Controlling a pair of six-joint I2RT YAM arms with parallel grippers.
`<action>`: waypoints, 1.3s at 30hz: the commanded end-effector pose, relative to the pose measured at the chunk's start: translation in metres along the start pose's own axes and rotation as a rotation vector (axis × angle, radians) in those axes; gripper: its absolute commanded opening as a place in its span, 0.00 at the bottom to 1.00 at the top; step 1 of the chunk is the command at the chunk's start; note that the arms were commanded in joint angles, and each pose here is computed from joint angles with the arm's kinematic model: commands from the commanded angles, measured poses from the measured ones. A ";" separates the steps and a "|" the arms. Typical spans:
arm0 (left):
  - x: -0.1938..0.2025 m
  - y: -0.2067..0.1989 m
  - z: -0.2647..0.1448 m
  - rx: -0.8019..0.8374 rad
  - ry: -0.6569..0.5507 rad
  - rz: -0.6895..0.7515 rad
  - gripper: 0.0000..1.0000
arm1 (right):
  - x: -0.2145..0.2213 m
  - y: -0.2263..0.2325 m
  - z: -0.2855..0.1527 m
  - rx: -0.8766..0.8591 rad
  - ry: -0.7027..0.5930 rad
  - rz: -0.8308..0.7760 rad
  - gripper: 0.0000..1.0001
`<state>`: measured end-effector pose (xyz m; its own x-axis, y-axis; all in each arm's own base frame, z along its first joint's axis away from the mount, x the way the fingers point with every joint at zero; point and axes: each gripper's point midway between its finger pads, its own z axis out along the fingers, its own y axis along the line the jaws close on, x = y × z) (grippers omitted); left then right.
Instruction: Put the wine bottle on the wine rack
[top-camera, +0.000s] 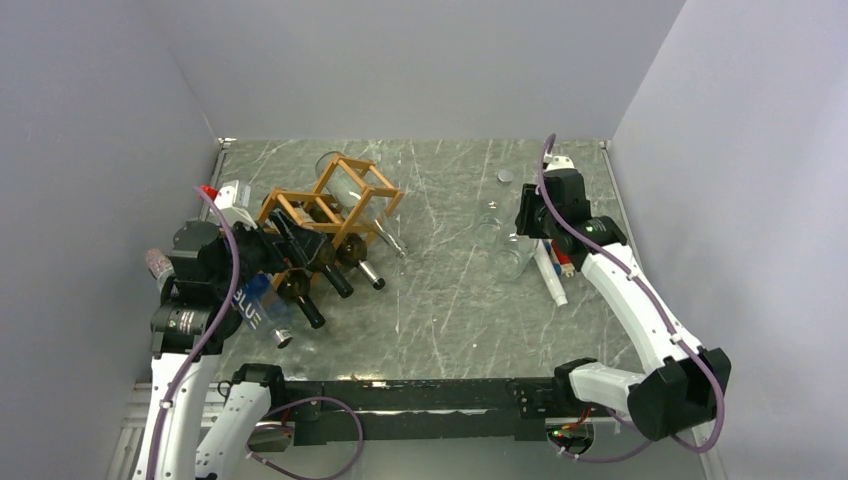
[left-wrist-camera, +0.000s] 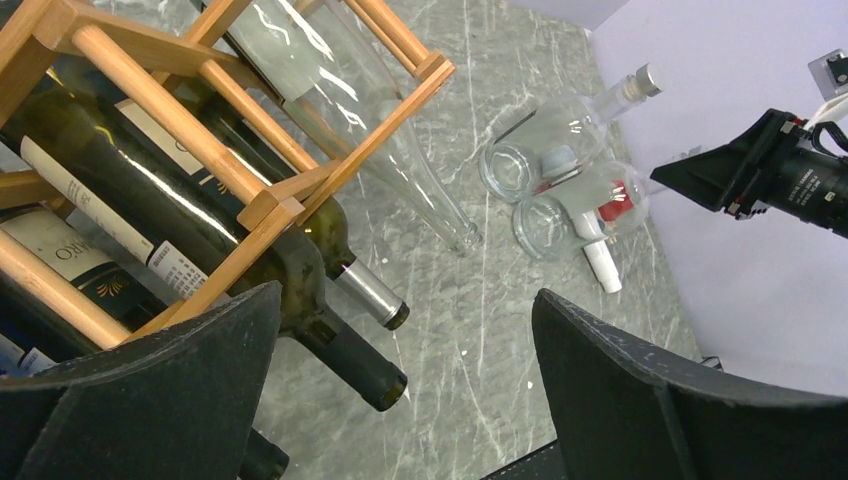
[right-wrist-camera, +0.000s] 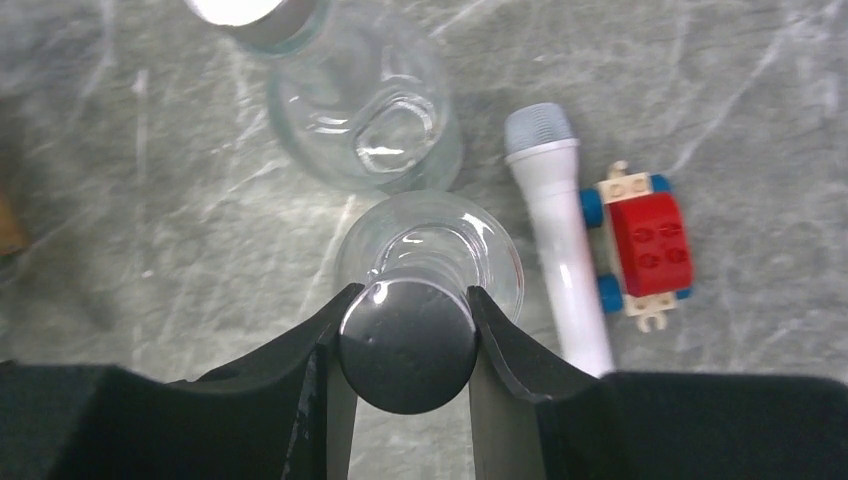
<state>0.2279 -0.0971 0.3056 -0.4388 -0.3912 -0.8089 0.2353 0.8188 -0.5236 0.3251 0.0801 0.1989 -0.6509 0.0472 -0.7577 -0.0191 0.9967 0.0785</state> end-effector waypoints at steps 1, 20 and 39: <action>-0.006 -0.011 -0.006 0.055 -0.032 0.034 0.99 | -0.015 0.060 -0.033 -0.334 -0.062 0.153 0.00; -0.012 -0.023 -0.029 0.068 -0.070 0.068 0.99 | 0.017 0.142 -0.059 -0.911 -0.252 0.255 0.00; -0.030 -0.028 -0.029 0.058 -0.103 0.070 0.99 | 0.162 0.138 -0.073 -1.015 -0.205 0.095 0.00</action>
<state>0.2053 -0.0957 0.3369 -0.3653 -0.3774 -0.8510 0.2925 0.8213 -0.4898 0.1668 0.2245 0.1302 -0.5972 0.2572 -0.7597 -0.6267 0.4415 0.6421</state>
